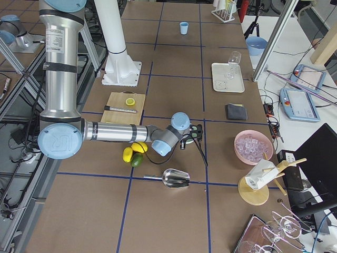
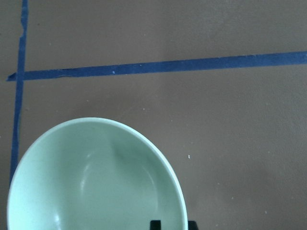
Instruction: Pour ice into bowl
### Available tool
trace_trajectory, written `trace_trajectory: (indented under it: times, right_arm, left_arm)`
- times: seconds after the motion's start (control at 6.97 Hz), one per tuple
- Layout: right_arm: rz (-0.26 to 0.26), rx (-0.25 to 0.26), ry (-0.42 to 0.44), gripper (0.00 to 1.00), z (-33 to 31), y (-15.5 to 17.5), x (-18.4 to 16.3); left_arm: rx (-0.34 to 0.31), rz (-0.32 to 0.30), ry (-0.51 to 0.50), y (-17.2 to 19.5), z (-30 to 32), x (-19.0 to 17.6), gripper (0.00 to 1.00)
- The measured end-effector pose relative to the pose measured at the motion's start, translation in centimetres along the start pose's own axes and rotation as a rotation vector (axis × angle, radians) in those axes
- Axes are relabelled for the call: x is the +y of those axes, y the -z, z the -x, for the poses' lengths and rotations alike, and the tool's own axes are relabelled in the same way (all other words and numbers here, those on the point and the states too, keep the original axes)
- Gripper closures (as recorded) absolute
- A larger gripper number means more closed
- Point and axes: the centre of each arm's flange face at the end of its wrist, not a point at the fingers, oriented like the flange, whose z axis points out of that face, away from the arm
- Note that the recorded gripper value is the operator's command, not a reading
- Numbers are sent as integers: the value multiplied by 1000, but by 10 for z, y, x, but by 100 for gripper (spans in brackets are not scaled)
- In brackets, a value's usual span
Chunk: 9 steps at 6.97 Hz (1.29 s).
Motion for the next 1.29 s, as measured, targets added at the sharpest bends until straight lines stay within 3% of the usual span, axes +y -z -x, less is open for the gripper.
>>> trace_trajectory:
  times: [0.43, 0.86, 1.0, 1.29]
  right_arm:
    - [14, -69, -43, 100, 19, 48, -15]
    - [42, -66, -152, 100, 170, 121, -57]
    - [53, -64, -199, 100, 236, 126, -64]
    - [56, -48, -270, 100, 366, 87, -44]
  left_arm:
    - [62, 0, 73, -31, -41, 28, 0]
    - [115, -60, 127, -36, -61, 123, 0]
    - [108, -80, 133, -31, -57, 155, 0]
    - [51, -126, 144, -40, -43, 190, 0]
